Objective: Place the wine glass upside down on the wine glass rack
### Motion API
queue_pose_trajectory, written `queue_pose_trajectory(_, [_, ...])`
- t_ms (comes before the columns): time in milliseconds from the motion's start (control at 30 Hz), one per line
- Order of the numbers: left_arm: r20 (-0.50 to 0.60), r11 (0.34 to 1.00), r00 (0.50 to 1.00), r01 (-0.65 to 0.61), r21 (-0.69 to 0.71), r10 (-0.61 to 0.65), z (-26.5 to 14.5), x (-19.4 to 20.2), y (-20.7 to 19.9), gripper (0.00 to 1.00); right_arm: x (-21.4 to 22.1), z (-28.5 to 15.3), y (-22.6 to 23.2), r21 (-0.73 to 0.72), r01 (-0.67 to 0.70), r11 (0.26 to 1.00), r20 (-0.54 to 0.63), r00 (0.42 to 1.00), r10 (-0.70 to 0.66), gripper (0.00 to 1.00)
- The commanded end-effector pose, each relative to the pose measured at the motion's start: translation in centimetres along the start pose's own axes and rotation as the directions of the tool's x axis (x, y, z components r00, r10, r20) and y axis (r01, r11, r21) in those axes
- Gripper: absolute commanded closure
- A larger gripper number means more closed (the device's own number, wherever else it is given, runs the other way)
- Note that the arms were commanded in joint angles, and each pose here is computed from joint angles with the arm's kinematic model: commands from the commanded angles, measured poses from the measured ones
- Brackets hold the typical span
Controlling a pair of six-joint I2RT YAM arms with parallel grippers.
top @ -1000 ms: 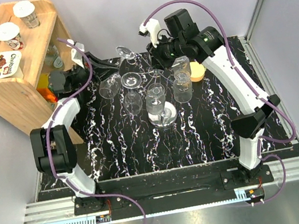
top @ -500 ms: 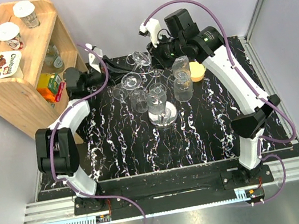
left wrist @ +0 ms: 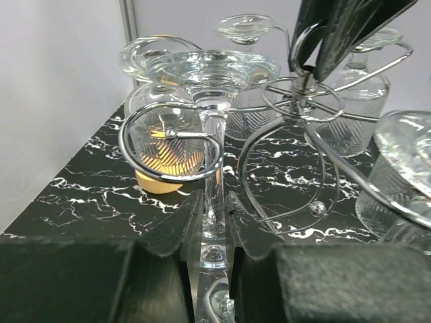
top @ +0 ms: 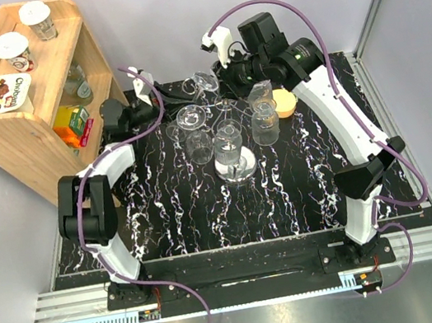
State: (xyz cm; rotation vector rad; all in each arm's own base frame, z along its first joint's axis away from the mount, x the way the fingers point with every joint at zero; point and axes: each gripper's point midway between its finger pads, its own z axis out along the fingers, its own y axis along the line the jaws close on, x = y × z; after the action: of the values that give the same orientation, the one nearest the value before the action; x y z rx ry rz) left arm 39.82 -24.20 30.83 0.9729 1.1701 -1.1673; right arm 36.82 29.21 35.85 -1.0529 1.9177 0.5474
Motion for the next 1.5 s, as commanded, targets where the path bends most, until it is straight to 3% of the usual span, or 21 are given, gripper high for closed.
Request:
queue_pose_trajectory(0, [0.083,0.986,0.983,-0.161,-0.041,0.163,0.6,-2.4,0.9,1.0,-3.5,-1.1,0.3,-0.014,0.043,0.999,0.129,0.991,-0.041,0.96])
queue_pose_trajectory(567, [0.182,0.977,0.965,-0.169,-0.128,0.19,-1.0,-4.4,3.7,1.0,-2.7,-1.2,0.8,-0.03,0.04,0.999,0.106,0.994,-0.036,0.96])
queue_pose_trajectory(1467, [0.149,0.964,0.954,-0.249,-0.099,0.261,-3.2,-2.9,-0.2,1.0,-2.6,-0.5,-0.3,0.009,0.013,1.0,0.091,0.996,-0.013,0.97])
